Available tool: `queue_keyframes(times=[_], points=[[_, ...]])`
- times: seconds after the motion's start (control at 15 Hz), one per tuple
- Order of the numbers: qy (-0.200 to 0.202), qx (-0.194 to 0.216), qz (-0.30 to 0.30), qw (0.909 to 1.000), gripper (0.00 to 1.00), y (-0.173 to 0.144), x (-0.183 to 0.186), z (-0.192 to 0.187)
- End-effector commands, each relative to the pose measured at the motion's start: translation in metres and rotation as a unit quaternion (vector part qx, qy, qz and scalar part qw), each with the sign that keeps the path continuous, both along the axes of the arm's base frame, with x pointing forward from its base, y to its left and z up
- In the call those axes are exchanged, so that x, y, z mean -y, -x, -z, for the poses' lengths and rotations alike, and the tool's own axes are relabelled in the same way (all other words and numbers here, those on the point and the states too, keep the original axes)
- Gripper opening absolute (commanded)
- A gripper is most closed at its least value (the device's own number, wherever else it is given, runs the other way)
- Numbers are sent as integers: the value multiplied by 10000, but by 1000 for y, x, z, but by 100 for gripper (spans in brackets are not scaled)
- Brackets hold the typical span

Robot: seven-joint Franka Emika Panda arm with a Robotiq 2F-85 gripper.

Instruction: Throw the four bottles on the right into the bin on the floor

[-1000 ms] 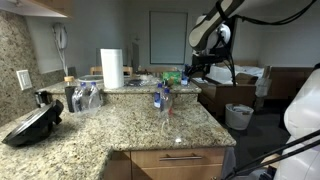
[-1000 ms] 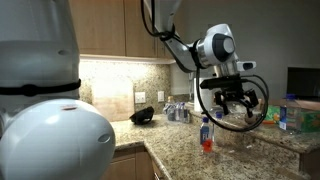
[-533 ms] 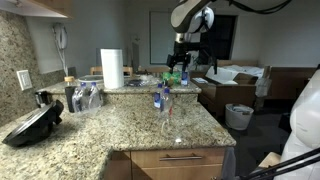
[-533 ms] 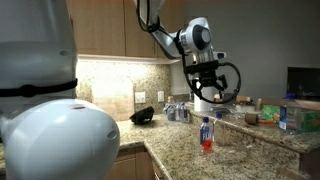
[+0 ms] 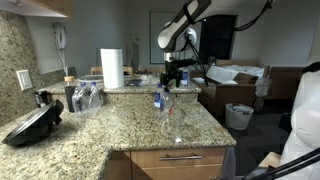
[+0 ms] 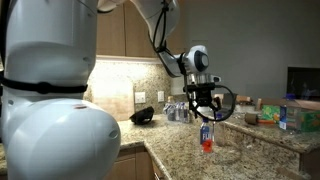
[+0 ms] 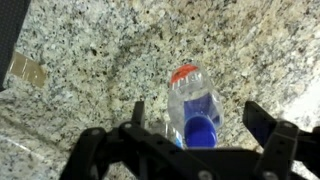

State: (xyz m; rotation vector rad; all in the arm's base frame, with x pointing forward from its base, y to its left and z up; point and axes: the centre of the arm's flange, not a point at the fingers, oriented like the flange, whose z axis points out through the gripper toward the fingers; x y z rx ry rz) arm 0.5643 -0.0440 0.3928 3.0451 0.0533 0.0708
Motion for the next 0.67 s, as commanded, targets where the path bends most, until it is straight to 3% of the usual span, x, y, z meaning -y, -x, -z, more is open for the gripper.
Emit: queue_keyframes(times=[0.0, 0.6], points=[[-45, -260, -112, 9996, 100, -9, 4, 26], [-283, 204, -268, 9990, 100, -27, -3, -5]])
